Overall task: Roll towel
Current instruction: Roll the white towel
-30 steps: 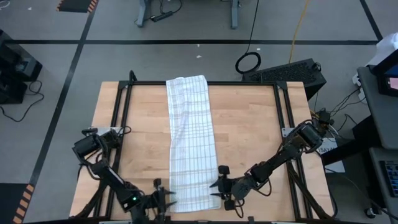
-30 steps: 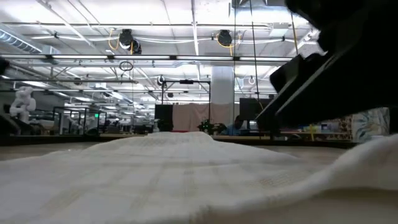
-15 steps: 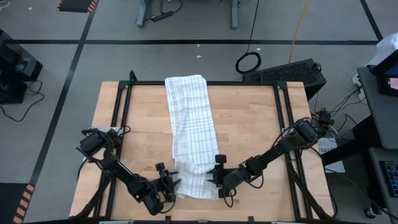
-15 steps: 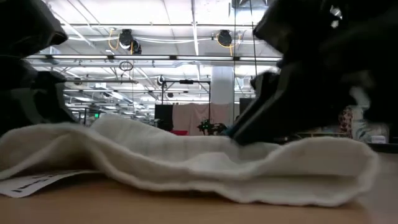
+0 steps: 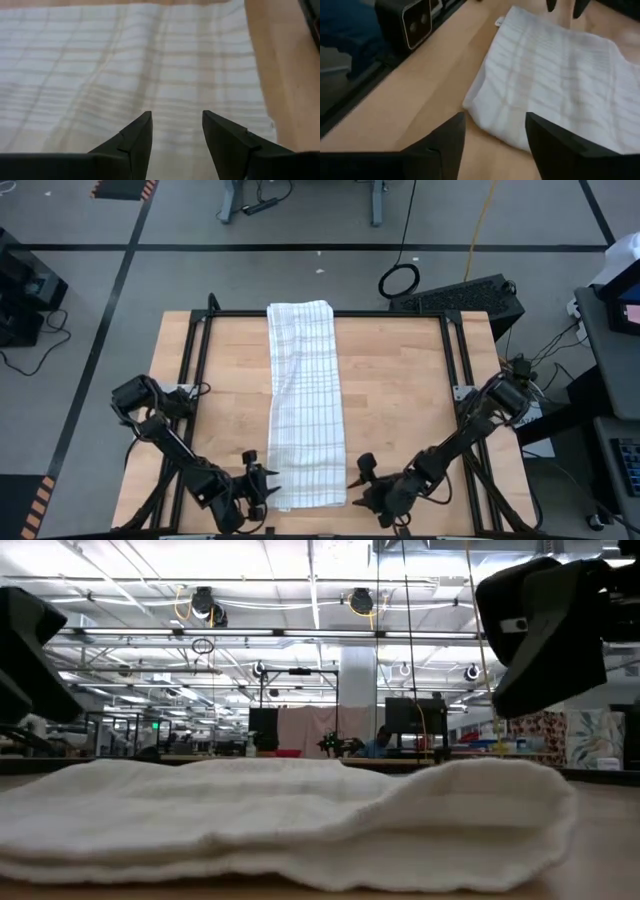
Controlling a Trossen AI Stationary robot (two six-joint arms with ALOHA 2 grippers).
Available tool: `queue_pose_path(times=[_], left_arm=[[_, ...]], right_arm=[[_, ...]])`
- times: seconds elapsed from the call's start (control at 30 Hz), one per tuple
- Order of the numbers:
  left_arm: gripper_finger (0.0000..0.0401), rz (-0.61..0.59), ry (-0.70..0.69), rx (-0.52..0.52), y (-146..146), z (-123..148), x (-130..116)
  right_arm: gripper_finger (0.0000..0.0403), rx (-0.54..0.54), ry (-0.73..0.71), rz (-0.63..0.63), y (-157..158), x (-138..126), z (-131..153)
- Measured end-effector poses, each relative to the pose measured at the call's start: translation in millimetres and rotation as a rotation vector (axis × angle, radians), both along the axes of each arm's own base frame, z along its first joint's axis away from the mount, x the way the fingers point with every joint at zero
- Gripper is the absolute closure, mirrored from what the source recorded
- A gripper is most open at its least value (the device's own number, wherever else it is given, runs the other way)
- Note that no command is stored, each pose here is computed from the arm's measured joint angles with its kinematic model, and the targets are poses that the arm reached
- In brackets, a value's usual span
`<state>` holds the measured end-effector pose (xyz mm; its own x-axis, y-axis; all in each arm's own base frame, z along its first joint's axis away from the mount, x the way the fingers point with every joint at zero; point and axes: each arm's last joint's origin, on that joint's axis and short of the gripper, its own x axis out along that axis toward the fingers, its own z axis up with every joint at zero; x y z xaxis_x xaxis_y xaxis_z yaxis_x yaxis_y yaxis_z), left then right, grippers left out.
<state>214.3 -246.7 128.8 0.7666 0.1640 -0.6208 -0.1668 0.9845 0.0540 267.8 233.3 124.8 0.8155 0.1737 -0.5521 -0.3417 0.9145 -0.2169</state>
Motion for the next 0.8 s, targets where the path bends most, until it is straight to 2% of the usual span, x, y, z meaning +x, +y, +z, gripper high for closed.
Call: queue_pose_path(times=[0.17,0.4,0.8], left_arm=[[0.0221,0.011,0.043,0.012,3.2,-12.9,4.9],[0.0221,0.034,0.077,0.030,7.7,-29.3,12.6],[0.0221,0.069,0.094,0.008,17.3,-34.6,26.4]], right_arm=[[0.0183,-0.050,0.013,0.023,2.9,2.8,-16.8],[0.0186,-0.100,-0.016,0.062,0.1,11.2,-28.4],[0.0229,0.005,0.046,0.147,-15.8,27.2,-32.2]])
